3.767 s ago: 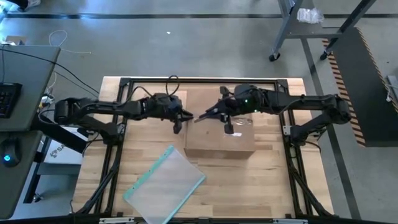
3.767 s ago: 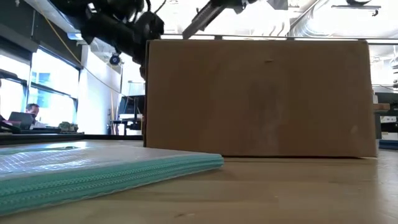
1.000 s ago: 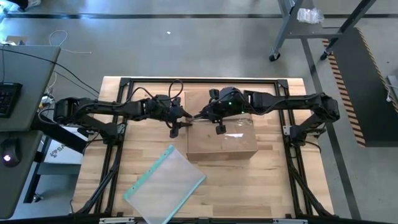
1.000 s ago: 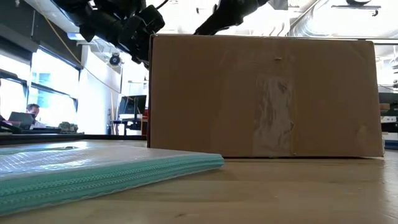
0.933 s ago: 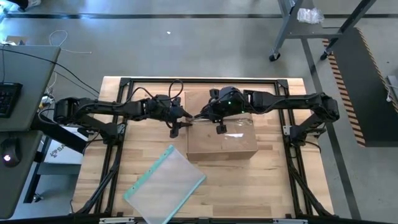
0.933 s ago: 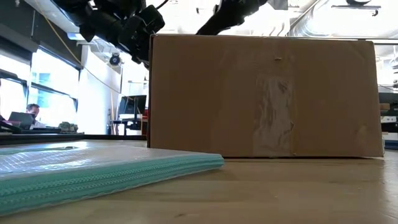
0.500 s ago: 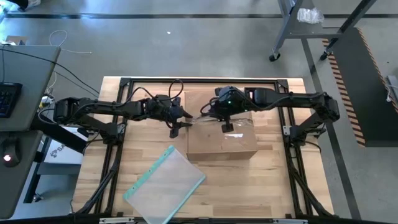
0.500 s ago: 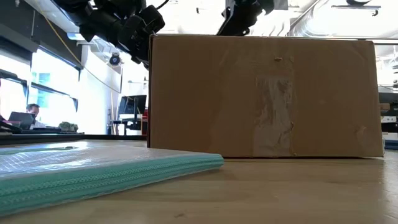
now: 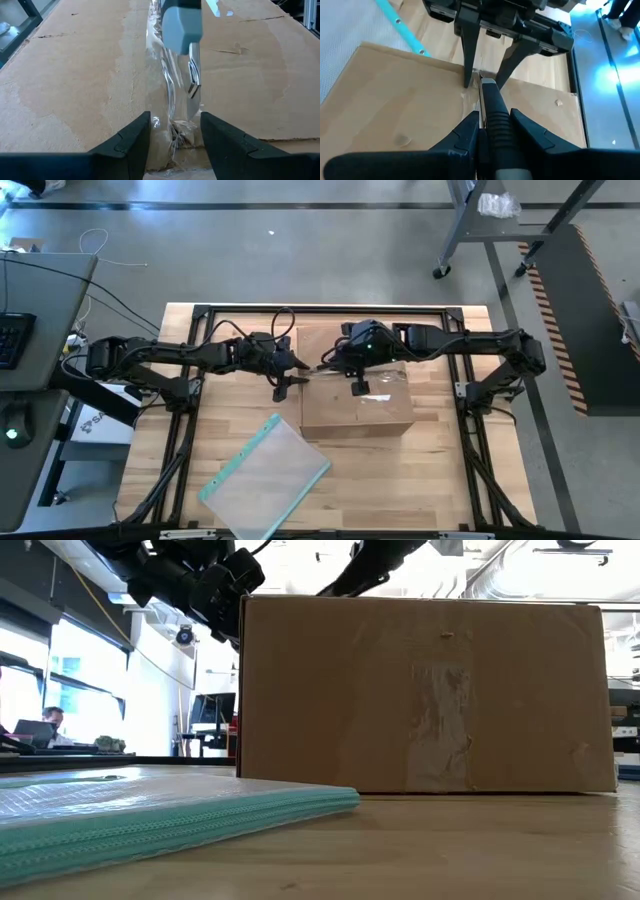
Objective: Unpack boxes
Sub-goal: Open the cardboard box using the black cutter
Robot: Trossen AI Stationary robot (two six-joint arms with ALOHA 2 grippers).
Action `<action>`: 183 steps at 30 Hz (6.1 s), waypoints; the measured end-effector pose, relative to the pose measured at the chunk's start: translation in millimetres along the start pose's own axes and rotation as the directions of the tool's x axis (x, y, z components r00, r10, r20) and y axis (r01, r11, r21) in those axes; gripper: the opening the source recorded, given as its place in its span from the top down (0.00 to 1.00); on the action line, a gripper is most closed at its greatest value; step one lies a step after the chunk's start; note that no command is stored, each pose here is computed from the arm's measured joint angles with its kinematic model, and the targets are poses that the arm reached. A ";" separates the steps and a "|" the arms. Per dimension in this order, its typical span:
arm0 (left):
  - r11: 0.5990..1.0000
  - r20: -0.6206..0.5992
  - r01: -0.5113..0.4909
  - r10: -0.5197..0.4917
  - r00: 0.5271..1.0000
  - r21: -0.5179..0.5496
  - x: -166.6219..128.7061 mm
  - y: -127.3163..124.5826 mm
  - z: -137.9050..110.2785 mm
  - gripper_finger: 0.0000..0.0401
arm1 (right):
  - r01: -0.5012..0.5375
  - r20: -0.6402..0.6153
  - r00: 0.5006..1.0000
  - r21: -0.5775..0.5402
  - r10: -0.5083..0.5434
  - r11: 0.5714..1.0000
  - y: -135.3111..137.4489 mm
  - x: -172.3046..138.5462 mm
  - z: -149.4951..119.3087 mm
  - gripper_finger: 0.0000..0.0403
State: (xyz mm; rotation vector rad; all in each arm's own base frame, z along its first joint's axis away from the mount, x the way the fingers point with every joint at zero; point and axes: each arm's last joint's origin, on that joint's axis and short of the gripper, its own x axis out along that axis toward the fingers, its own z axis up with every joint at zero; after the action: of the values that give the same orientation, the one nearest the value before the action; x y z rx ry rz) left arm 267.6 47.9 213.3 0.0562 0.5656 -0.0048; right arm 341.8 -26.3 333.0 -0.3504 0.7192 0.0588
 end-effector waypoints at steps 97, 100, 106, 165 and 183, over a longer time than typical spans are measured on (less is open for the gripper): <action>0.988 0.747 -0.090 -0.034 0.664 0.125 -74.6 -38.3 80.4 0.90 | 0.002 0.920 0.360 0.165 -0.154 0.986 17.6 38.3 8.6 0.35; 0.989 0.743 -0.089 -0.030 0.669 0.120 -72.5 -38.1 80.0 0.90 | -0.023 0.933 0.340 0.133 -0.117 0.991 15.4 34.0 17.1 0.35; 0.989 0.736 -0.083 -0.034 0.676 0.122 -66.5 -39.3 79.1 0.90 | -0.059 0.930 0.352 0.135 -0.106 0.989 14.7 34.1 20.1 0.49; 0.999 -0.019 -0.044 0.044 0.999 -0.013 -12.5 -18.6 1.7 0.60 | -0.024 0.639 0.766 0.130 -0.066 0.991 -0.6 65.8 -31.3 0.82; 1.000 -0.034 -0.011 0.010 0.999 -0.024 -12.5 -19.6 -0.1 0.60 | 0.025 0.516 0.856 0.035 -0.039 0.999 2.5 58.5 -38.7 0.82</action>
State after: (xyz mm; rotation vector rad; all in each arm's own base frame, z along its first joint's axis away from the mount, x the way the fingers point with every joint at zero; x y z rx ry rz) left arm 256.6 28.2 218.9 0.0360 0.5996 0.0133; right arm 360.9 -40.8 267.0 -0.3011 0.1767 0.1068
